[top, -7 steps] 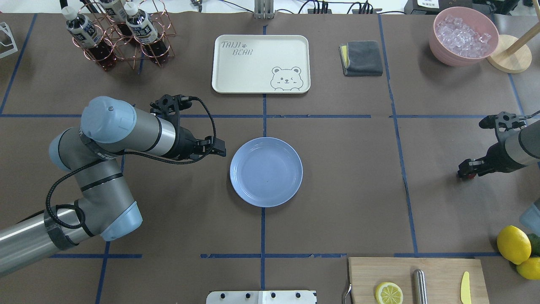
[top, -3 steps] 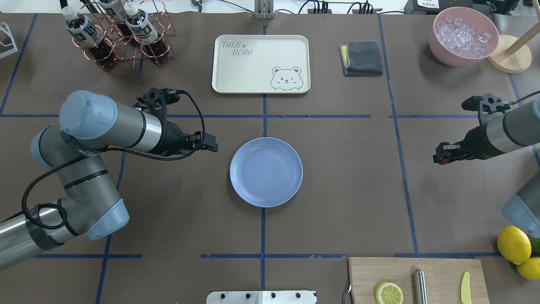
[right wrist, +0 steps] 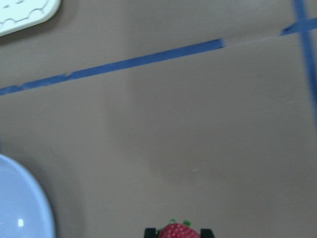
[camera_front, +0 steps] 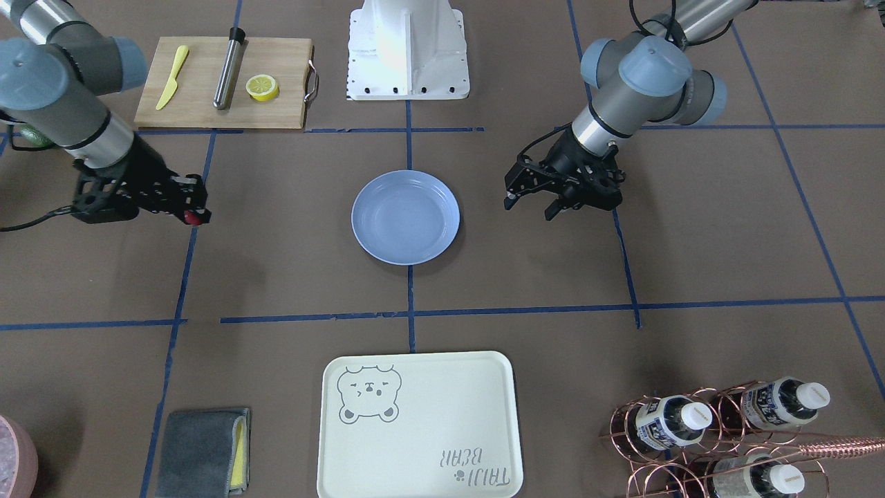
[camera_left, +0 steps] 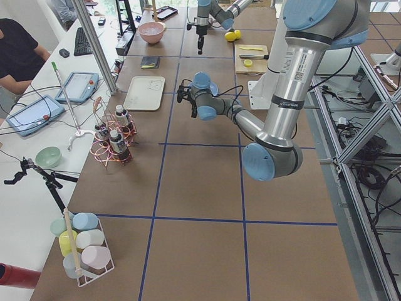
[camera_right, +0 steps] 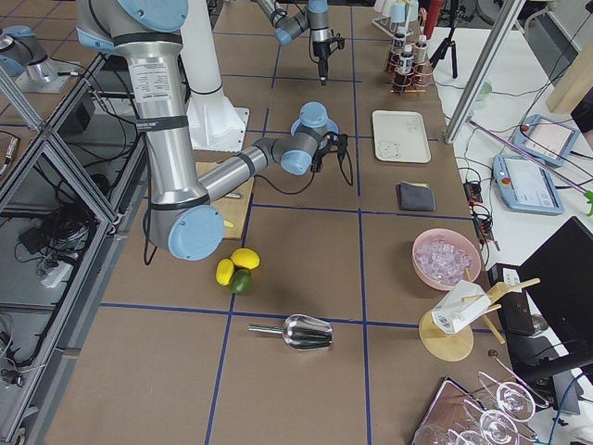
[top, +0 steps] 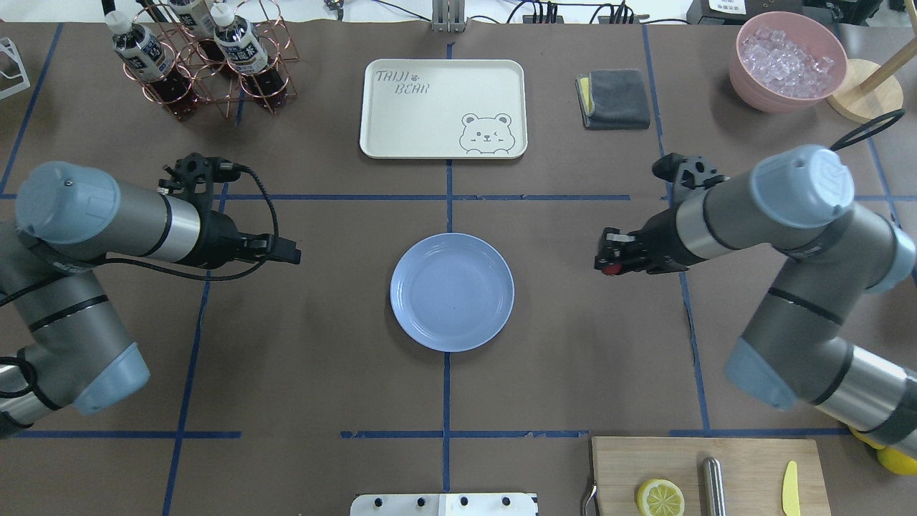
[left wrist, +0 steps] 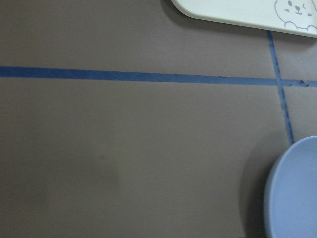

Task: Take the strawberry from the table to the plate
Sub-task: 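Carry the strawberry with the right gripper over the plate while the left arm withdraws, then lower the strawberry onto the plate and open the right gripper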

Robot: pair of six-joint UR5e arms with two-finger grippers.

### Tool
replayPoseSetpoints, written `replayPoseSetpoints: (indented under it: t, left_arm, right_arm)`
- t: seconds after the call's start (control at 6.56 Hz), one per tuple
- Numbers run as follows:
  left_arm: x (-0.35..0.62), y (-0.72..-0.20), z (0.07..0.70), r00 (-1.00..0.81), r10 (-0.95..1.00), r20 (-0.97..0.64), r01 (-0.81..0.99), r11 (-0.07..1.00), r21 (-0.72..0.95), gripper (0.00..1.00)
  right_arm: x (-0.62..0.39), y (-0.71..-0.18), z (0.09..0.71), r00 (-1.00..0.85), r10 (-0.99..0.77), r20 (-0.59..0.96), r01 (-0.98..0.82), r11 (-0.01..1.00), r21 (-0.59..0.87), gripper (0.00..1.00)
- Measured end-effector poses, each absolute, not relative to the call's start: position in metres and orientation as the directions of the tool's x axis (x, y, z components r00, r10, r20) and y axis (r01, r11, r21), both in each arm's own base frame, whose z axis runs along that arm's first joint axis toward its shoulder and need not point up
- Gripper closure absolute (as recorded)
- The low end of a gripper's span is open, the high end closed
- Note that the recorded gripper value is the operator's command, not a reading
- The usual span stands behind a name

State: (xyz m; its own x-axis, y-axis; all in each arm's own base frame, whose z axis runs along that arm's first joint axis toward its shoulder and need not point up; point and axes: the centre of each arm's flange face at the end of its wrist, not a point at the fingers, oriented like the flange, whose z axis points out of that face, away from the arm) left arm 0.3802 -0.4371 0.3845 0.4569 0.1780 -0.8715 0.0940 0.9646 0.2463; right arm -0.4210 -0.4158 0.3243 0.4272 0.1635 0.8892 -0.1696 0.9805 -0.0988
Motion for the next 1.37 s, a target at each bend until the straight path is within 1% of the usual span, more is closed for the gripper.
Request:
replayPoseSetpoints:
  t: [0.15,0.3,0.46,0.76,1.37]
  left_arm:
    - [0.347,-0.435,0.418,0.508,0.228,-0.830,0.066,0.951,0.302,0.12]
    - [0.315,-0.432,0.450,0.554,0.267,-0.788,0.032,0.940,0.340,0.09]
    - [0.283,-0.432,0.479,0.581,0.302,-0.756,-0.012,0.932,0.363,0.06]
    - [0.245,-0.434,0.507,0.584,0.349,-0.733,-0.072,0.921,0.382,0.02]
    - [0.240,-0.435,0.512,0.584,0.358,-0.729,-0.082,0.919,0.386,0.01]
  right_arm:
    - [-0.475,-0.399,0.271,0.423,0.193,0.885,-0.195,0.974,-0.120,1.00]
    - [-0.518,-0.388,0.226,0.434,0.224,0.872,-0.225,0.965,-0.136,1.00]
    - [-0.551,-0.385,0.202,0.448,0.254,0.857,-0.248,0.956,-0.153,1.00]
    - [-0.587,-0.387,0.202,0.487,0.281,0.827,-0.284,0.946,-0.154,1.00]
    - [-0.620,-0.403,0.219,0.540,0.294,0.789,-0.323,0.938,-0.128,1.00]
